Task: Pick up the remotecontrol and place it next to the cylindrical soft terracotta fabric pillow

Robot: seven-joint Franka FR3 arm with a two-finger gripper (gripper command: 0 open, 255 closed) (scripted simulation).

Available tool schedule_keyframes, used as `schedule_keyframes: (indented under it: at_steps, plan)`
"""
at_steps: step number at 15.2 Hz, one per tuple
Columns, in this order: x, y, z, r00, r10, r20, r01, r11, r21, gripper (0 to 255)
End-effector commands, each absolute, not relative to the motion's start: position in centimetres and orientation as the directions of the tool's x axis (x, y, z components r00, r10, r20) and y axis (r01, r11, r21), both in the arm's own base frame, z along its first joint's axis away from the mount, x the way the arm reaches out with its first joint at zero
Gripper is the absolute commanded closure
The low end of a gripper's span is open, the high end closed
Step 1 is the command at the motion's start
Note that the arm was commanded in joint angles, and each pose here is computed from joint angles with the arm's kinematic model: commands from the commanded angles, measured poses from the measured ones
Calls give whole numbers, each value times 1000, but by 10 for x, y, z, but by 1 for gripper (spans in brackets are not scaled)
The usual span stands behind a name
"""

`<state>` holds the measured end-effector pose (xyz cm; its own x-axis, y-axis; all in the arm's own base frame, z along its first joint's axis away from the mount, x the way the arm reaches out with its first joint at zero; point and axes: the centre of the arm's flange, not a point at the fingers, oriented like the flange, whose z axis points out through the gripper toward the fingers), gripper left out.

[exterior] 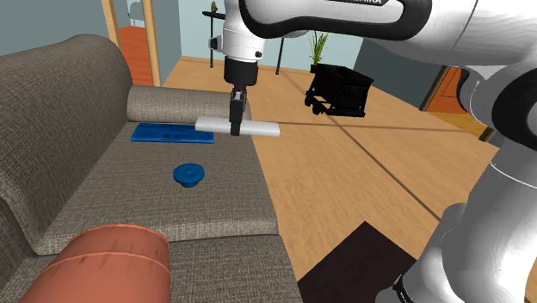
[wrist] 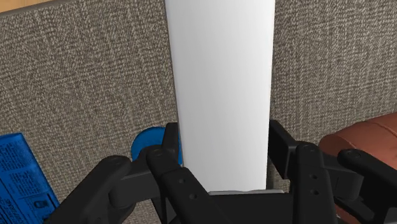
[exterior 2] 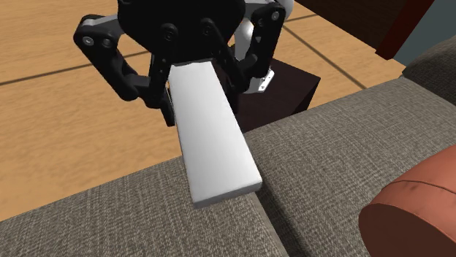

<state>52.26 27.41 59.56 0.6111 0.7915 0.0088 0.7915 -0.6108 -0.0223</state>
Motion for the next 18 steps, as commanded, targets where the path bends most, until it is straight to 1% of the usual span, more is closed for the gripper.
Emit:
schedule_keyframes:
  at_steps: [1, 18]
  plan:
    - [501, 288, 595, 612, 791, 9, 791, -611, -22, 255]
    - [308, 403, 595, 612, 791, 9, 791, -611, -22, 255]
